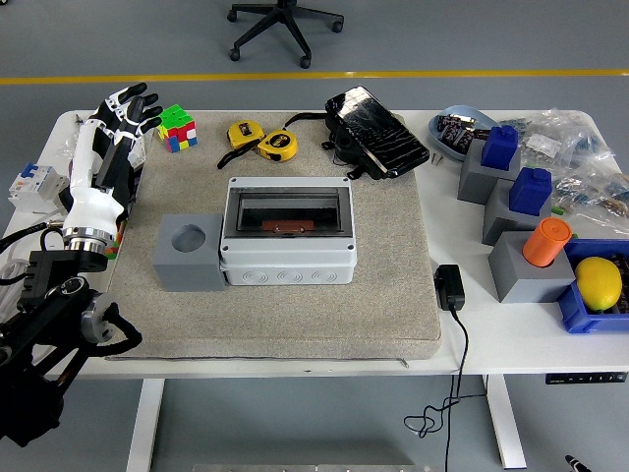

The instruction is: Fetch the battery,place it into the box,close the lid of the box

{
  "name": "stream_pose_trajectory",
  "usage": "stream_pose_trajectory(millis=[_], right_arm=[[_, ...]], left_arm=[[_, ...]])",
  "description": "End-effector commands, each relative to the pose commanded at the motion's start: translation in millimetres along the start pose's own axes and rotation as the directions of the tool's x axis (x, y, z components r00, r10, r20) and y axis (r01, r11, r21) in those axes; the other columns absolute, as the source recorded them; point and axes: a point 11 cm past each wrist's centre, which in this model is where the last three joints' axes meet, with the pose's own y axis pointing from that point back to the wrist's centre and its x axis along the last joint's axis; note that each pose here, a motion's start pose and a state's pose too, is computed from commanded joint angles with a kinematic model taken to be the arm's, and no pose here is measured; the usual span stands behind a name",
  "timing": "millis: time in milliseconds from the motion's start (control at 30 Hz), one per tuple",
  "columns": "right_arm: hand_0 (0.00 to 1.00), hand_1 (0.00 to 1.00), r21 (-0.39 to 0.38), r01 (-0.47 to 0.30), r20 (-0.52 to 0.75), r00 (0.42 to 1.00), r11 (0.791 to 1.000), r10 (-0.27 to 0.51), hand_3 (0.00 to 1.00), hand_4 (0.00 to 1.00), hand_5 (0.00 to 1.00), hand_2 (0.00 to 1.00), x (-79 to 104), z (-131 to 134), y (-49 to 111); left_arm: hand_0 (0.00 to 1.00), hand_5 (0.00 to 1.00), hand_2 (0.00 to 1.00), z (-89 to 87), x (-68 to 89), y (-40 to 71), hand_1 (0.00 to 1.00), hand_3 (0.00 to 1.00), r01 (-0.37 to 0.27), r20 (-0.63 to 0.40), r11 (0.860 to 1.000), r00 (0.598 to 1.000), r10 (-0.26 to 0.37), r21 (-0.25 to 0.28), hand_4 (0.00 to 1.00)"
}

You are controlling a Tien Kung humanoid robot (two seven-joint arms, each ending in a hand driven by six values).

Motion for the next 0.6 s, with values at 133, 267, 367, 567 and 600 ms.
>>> stream_pose_trajectory(millis=[133, 267, 367, 567, 600], right_arm=[[0.585, 0.645, 0.000, 0.001, -0.001, 1.000, 1.000, -0.001, 0.541, 0.866, 0.396, 0.660, -0.2, 0.3, 0.0], [0.583, 0.645, -0.003, -0.001, -0.002, 1.000, 1.000, 0.001, 0.541, 0.867, 0.399, 0.660, 0.7, 1.5, 0.0], [0.583, 0.645, -0.003, -0.002, -0.003, 1.000, 1.000, 0.002, 0.541, 0.867, 0.399, 0.660, 1.1, 1.2, 0.0], [0.584, 0.645, -0.002, -0.002, -0.002, 1.000, 1.000, 0.002, 0.540, 0.868, 0.402, 0.660, 0.9, -0.2, 0.0], [0.584, 0.645, -0.001, -0.002, -0.002, 1.000, 1.000, 0.002, 0.541, 0.869, 0.402, 0.660, 0.8, -0.7, 0.0]], left_arm=[[0.703, 0.691, 0.716, 0.0, -0.3, -0.2, 0.707, 0.727, 0.001, 0.001, 1.000, 1.000, -0.001, 0.000, 0.998], [0.703, 0.693, 0.716, -0.8, 0.2, 0.6, 0.707, 0.727, -0.001, 0.000, 1.000, 1.000, 0.001, 0.002, 0.998], [0.703, 0.693, 0.716, -1.3, 1.1, 1.0, 0.707, 0.727, -0.003, 0.000, 1.000, 1.000, 0.003, 0.004, 0.998], [0.703, 0.694, 0.716, 0.6, 0.2, -0.4, 0.707, 0.727, 0.002, 0.003, 1.000, 1.000, -0.002, -0.001, 0.998], [0.703, 0.694, 0.716, 1.0, 0.0, -0.7, 0.707, 0.725, 0.003, 0.003, 1.000, 1.000, -0.003, -0.002, 0.998]])
